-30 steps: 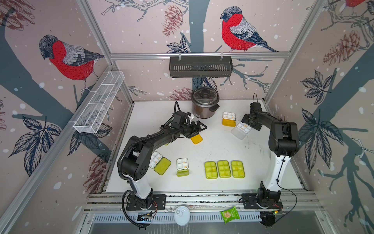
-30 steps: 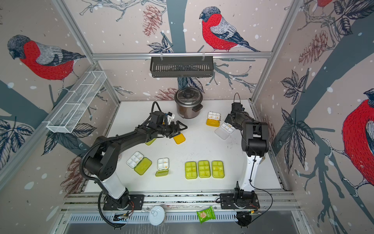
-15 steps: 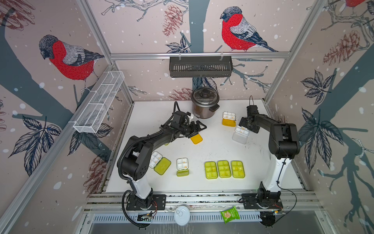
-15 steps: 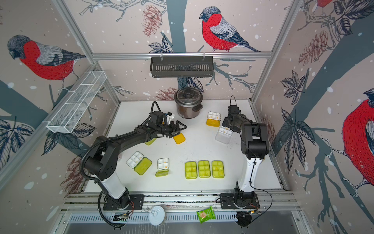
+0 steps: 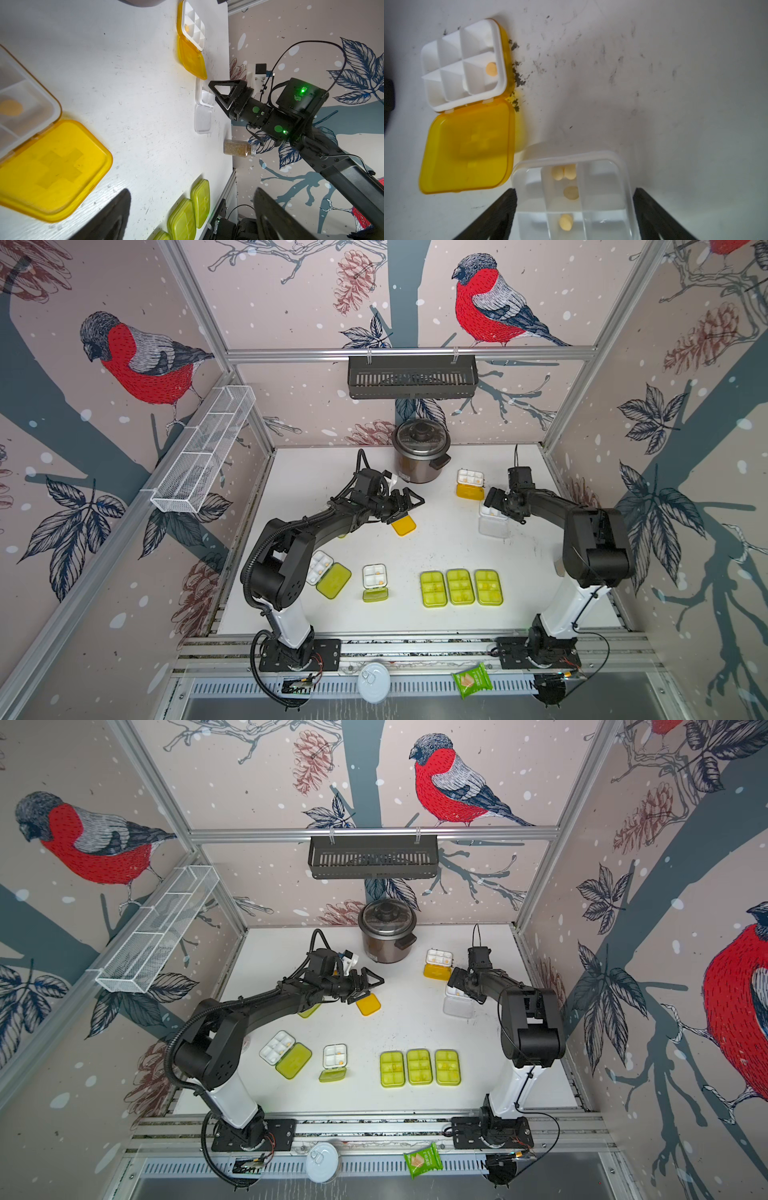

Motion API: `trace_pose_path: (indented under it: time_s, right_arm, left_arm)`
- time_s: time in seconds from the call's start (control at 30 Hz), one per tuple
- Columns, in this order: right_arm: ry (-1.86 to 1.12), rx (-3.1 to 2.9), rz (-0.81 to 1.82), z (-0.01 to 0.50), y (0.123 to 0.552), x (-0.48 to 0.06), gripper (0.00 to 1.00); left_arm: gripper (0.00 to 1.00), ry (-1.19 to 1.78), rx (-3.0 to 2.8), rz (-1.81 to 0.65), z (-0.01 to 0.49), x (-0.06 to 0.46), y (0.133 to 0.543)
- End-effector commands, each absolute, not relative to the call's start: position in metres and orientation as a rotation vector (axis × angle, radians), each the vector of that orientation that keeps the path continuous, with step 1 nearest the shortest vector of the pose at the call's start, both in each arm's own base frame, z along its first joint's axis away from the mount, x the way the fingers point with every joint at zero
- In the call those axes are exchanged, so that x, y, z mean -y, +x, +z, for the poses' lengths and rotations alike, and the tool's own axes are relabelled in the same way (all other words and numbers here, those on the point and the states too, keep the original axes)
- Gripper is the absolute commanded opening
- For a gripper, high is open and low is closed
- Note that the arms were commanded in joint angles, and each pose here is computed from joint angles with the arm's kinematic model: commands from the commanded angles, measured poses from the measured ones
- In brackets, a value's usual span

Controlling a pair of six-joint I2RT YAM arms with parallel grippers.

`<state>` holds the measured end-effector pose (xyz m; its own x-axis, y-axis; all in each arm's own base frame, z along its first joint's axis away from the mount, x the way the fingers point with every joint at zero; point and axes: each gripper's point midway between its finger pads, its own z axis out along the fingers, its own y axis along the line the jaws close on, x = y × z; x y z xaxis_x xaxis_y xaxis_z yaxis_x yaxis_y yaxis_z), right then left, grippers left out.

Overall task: Close pillboxes
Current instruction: Adjust the pillbox at the center of the board.

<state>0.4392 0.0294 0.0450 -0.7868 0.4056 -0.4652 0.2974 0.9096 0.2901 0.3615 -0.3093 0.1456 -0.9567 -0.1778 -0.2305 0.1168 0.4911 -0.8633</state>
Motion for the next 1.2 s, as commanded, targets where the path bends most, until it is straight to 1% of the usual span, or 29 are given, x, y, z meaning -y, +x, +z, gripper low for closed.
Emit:
trace_pose_path:
  time_s: [0.0,0.13,0.4,0.73,0.83,0.9,1.0,1.1,1.17]
  right_arm:
    - [0.465,-2.465,0.392,0.062,0.454,-0.044,0.9]
    - [0.397,-2.471,0.446,0.065,0.461,-0.059,0.9]
    - [0.271,-2.499,0.538,0.059,0.458,-0.1,0.9]
    - [0.145,-2.473,0.546,0.09,0.452,-0.13,0.89]
    - [0.168,-2.466,0.474,0.094,0.454,-0.12,0.89]
    - [0.242,-2.459,0.389,0.095,0.458,-0.096,0.91]
    - [0.322,-2.454,0.33,0.09,0.463,-0.066,0.94]
    - [0.354,-2.472,0.329,0.079,0.468,-0.05,0.97]
    - [0.349,-2.492,0.365,0.07,0.47,-0.051,0.98]
  left_arm:
    - [0.91,-0.021,-2.419,-1.489,0.152,0.314,0.362]
    - [0.91,-0.017,-2.424,-1.48,0.15,0.314,0.362]
    - [0.91,-0.011,-2.425,-1.485,0.15,0.315,0.361]
    - [0.91,-0.007,-2.418,-1.489,0.152,0.315,0.362]
    - [0.91,-0.011,-2.424,-1.487,0.15,0.315,0.362]
    - [0.91,-0.011,-2.424,-1.489,0.15,0.315,0.362]
    - [0.91,-0.009,-2.42,-1.489,0.152,0.315,0.362]
    - [0.91,-0.007,-2.42,-1.49,0.152,0.315,0.362]
    - [0.91,-0.007,-2.421,-1.493,0.151,0.316,0.362]
